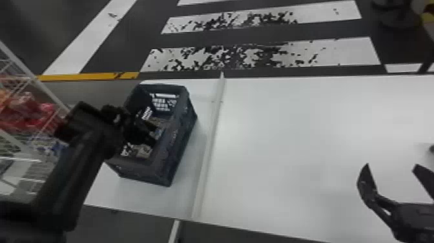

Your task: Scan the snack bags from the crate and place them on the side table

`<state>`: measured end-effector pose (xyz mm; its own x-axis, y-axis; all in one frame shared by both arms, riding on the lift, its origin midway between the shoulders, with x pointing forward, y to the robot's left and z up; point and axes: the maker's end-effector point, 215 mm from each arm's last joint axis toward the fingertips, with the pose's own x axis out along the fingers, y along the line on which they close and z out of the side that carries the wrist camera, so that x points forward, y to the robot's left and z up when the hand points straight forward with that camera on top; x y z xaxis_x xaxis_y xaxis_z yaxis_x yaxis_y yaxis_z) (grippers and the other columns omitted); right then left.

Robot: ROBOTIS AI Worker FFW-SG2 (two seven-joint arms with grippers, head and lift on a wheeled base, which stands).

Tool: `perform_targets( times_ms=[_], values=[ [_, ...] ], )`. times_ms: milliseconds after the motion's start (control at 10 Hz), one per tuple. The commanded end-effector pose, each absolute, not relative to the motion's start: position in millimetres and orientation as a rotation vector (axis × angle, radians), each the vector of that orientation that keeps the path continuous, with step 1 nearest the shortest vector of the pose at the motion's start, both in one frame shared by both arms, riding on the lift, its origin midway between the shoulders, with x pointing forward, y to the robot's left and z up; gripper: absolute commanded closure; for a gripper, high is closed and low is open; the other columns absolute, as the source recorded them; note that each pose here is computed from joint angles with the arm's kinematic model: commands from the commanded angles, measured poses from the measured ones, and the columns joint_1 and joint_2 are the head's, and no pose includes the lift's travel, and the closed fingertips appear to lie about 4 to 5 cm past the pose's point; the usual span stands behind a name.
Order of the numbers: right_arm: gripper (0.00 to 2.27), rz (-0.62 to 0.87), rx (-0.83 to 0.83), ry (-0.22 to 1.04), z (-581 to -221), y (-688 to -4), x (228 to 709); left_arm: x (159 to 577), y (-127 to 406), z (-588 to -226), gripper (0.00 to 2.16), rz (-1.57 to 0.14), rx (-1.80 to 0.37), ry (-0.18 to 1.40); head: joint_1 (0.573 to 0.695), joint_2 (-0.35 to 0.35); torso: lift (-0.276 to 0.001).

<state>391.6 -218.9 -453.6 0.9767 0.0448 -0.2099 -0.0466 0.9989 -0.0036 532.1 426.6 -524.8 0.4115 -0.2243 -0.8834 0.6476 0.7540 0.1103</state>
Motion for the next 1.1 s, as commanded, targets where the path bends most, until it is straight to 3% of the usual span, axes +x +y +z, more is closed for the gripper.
perform_targets(
  times_ms=[0,100,200,300,400,600,1000],
  values=[
    [0.06,0.048,-0.007,0.215,-455.1,-218.2,392.7,524.4,428.2,-536.8,0.09,-0.585,0.504,1.050,0.695,0.246,-0.081],
    [0.06,0.056,-0.005,0.220,-456.5,-216.3,392.8,523.8,429.7,-540.7,0.14,-0.575,0.515,1.064,0.695,0.249,-0.081],
    [0.06,0.059,-0.004,0.234,-461.4,-215.8,392.5,525.1,432.6,-541.1,0.44,-0.567,0.510,1.071,0.695,0.252,-0.081],
    [0.06,0.058,-0.006,0.237,-462.9,-217.2,392.1,524.6,430.6,-542.5,0.91,-0.566,0.502,1.077,0.695,0.257,-0.081],
    [0.06,0.058,-0.006,0.234,-461.7,-217.2,393.5,526.1,429.8,-544.7,1.88,-0.543,0.492,1.076,0.695,0.257,-0.081],
    [0.06,0.059,-0.005,0.237,-462.7,-216.4,393.1,527.3,427.9,-539.5,2.12,-0.549,0.450,1.055,0.695,0.256,-0.081],
    [0.06,0.061,0.001,0.244,-465.1,-214.8,391.2,530.4,414.0,-507.0,2.12,-0.597,0.362,0.947,0.695,0.242,-0.081]
  ],
)
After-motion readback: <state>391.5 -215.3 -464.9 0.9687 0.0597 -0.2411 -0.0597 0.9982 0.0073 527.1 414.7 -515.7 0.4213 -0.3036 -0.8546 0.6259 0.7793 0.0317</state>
